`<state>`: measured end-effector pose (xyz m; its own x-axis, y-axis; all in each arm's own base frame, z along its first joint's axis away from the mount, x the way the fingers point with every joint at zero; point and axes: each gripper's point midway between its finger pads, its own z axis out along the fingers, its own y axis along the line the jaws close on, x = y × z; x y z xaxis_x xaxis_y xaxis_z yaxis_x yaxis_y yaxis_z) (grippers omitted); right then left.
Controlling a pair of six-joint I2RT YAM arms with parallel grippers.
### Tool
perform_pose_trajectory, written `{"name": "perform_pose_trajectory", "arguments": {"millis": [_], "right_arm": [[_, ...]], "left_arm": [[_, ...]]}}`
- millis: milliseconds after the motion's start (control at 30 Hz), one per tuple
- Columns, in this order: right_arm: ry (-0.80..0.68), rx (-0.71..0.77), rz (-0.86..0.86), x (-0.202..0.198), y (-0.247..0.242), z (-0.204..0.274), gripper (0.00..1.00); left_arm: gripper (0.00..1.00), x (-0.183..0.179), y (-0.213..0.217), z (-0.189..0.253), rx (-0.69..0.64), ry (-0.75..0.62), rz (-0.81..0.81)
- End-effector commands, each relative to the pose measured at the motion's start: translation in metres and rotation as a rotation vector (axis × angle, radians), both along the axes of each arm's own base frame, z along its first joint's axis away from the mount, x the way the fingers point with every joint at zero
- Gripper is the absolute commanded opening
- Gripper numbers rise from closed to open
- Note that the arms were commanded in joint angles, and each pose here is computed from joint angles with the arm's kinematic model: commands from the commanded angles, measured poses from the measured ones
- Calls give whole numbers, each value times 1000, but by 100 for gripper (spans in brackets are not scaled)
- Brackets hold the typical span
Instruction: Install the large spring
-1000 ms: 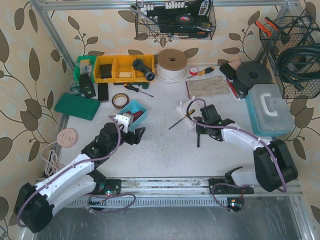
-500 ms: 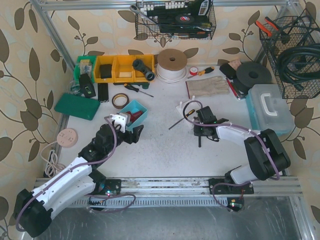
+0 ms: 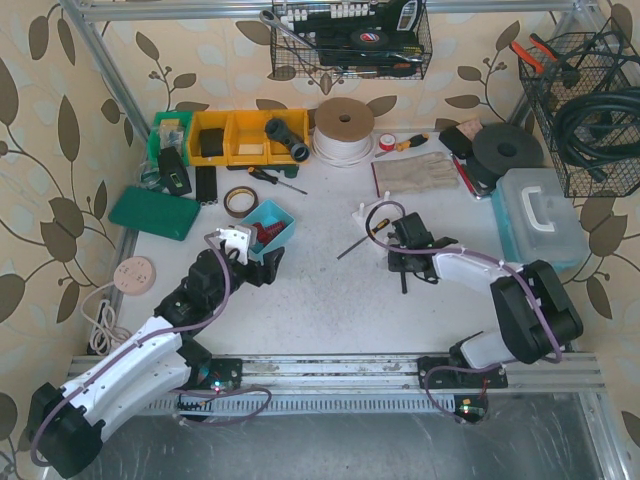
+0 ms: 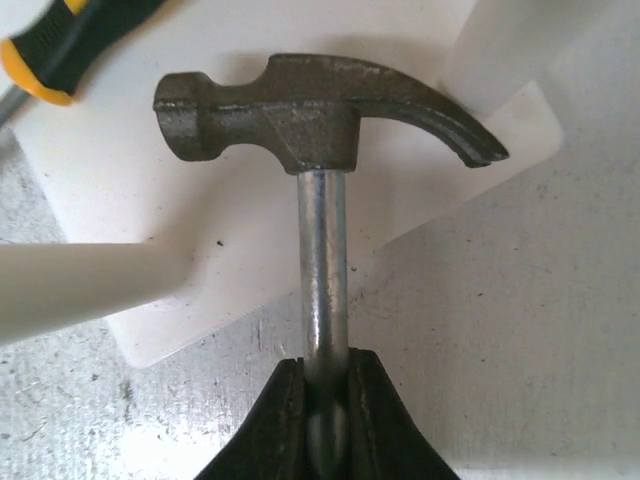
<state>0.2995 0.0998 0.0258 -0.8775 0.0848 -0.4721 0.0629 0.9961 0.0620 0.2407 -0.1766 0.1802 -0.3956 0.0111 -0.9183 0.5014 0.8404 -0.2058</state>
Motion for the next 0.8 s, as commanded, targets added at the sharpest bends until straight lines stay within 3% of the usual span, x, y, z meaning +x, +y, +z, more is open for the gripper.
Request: {"name": "perform_pose_trajectory", "arguments": {"millis": [0,233,600,767], "right_arm": [[-74,-27,-12,6,-5,23,0],[-189,-2,14,9,-5,65,0],[-269,-320,-68,34,-73,118,0],[-250,-359,-101,57,-100,120,0]], "left_arm": [[89,3,3,1,16,-21,21],[89,6,7,-3,30,-8,50],[87,4,-2,-1,4,2,10],[86,6,-1,-5,22,16,18]]}}
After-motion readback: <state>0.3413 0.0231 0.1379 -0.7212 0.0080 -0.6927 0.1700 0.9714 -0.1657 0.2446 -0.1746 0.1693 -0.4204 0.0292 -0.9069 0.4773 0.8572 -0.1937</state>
